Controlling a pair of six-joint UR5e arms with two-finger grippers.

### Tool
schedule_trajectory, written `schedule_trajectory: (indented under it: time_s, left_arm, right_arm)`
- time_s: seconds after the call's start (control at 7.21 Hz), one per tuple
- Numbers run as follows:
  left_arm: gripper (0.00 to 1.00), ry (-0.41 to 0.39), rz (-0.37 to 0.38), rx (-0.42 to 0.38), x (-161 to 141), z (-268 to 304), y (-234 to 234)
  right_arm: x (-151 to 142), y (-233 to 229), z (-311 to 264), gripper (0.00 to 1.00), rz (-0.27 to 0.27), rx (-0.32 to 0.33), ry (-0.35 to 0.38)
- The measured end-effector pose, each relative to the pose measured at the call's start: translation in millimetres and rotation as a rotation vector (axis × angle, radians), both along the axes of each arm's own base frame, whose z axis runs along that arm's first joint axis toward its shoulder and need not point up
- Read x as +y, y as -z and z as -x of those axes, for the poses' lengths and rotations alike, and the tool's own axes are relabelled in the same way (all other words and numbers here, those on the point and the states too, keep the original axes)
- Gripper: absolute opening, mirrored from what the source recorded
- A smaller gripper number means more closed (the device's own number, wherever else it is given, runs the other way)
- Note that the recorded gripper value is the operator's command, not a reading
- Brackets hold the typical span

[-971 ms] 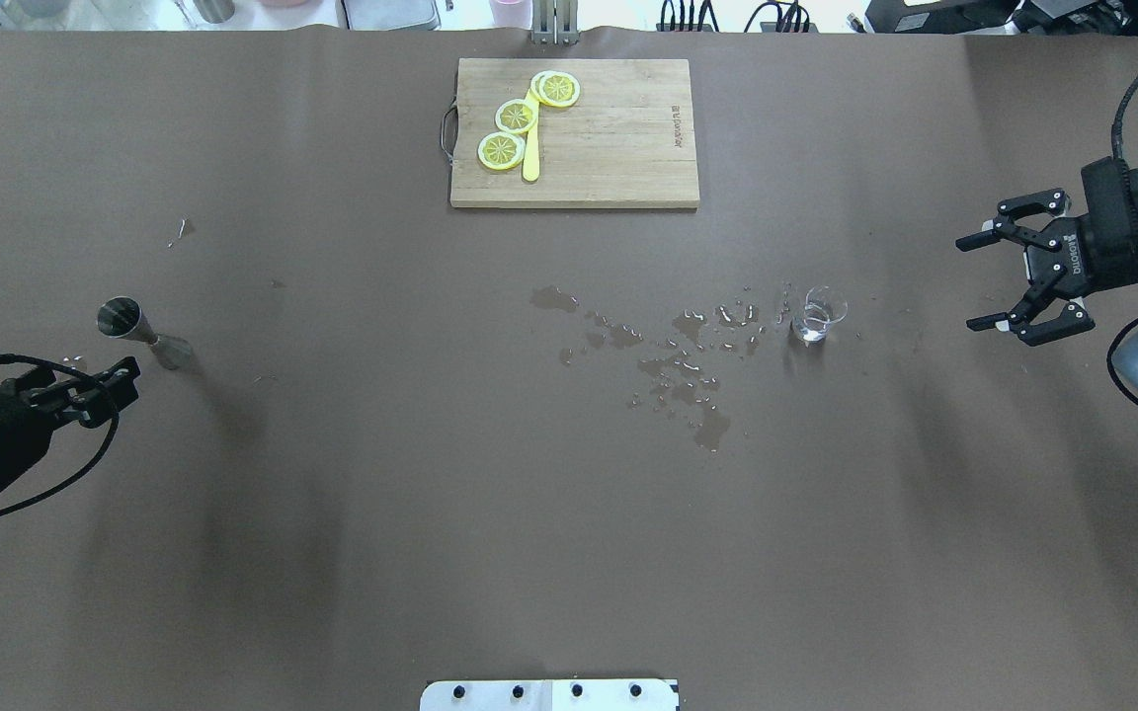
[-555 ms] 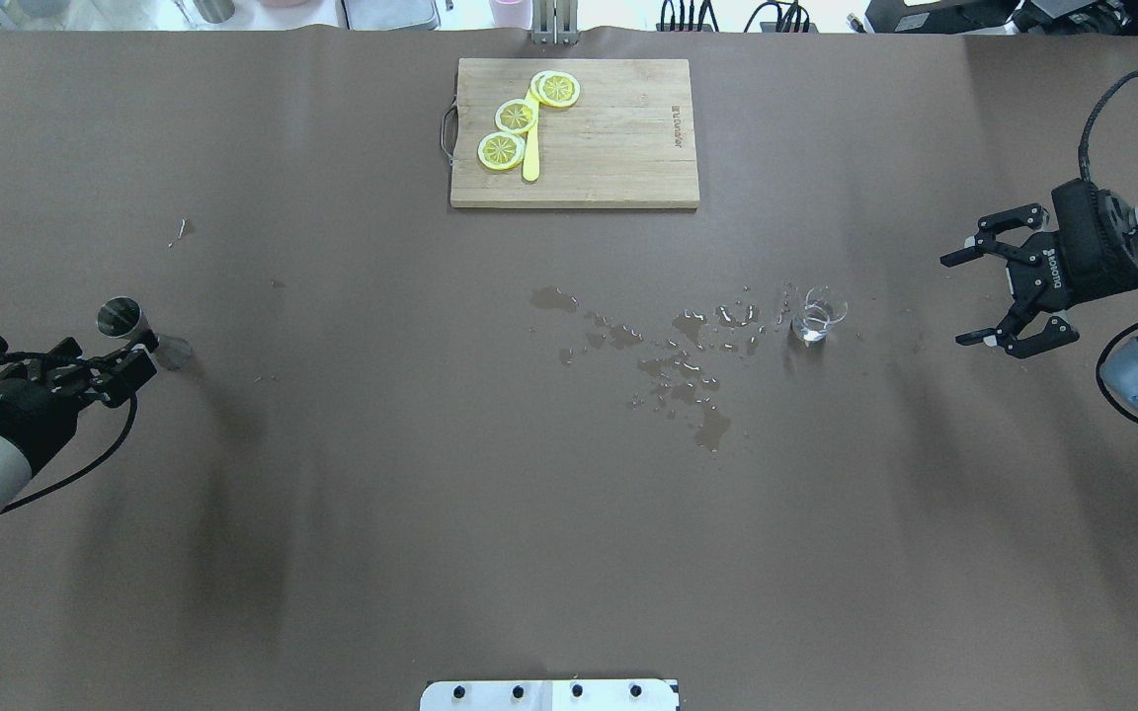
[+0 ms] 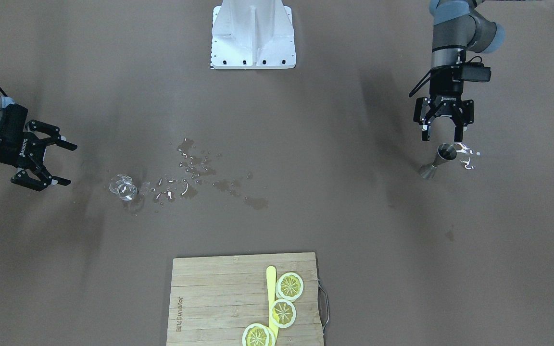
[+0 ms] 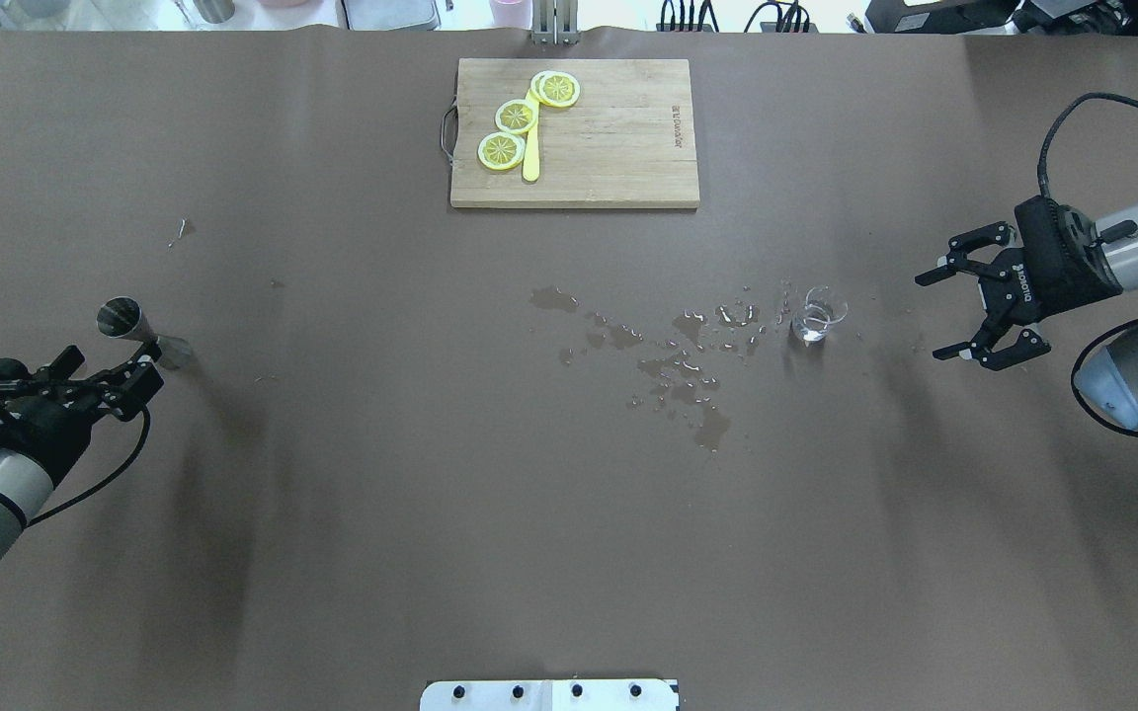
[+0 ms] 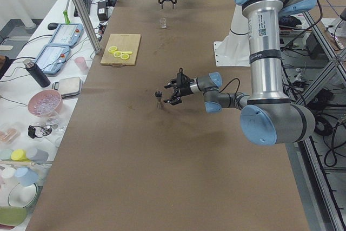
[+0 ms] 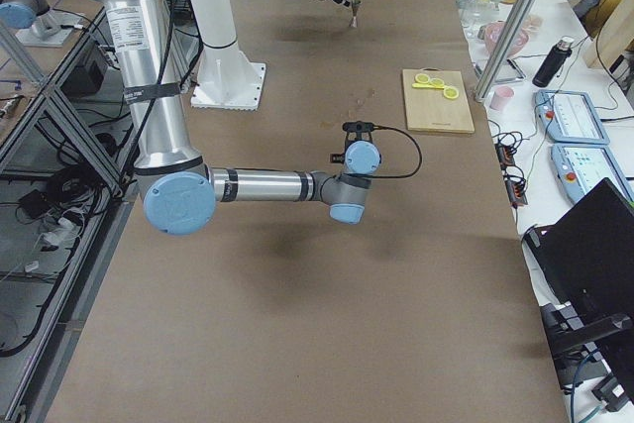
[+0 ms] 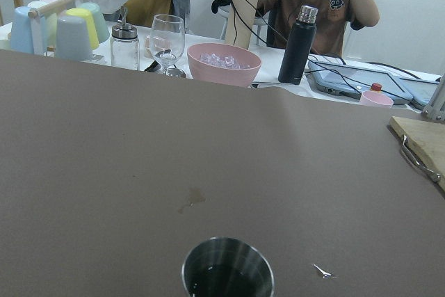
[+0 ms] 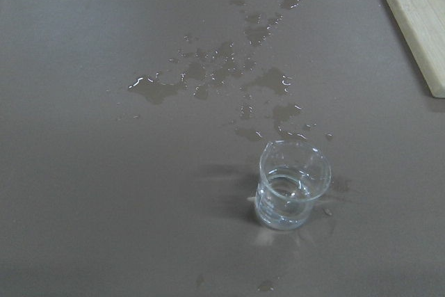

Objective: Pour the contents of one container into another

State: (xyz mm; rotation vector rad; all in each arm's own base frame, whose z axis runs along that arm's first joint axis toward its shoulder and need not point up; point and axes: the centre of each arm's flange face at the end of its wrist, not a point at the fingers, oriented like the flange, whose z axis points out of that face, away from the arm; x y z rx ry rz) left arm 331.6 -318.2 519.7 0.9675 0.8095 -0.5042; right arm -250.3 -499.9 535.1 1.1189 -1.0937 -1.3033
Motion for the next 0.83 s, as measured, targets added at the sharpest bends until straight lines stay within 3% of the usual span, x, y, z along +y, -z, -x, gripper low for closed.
schedule_trajectory:
  time_s: [0.83]
  left_arm:
    - [0.96, 0.144, -0.074, -0.075, -19, -54, -28]
  right_arm:
    - [-39, -19, 34, 0.95, 0.010, -0.027, 0.108]
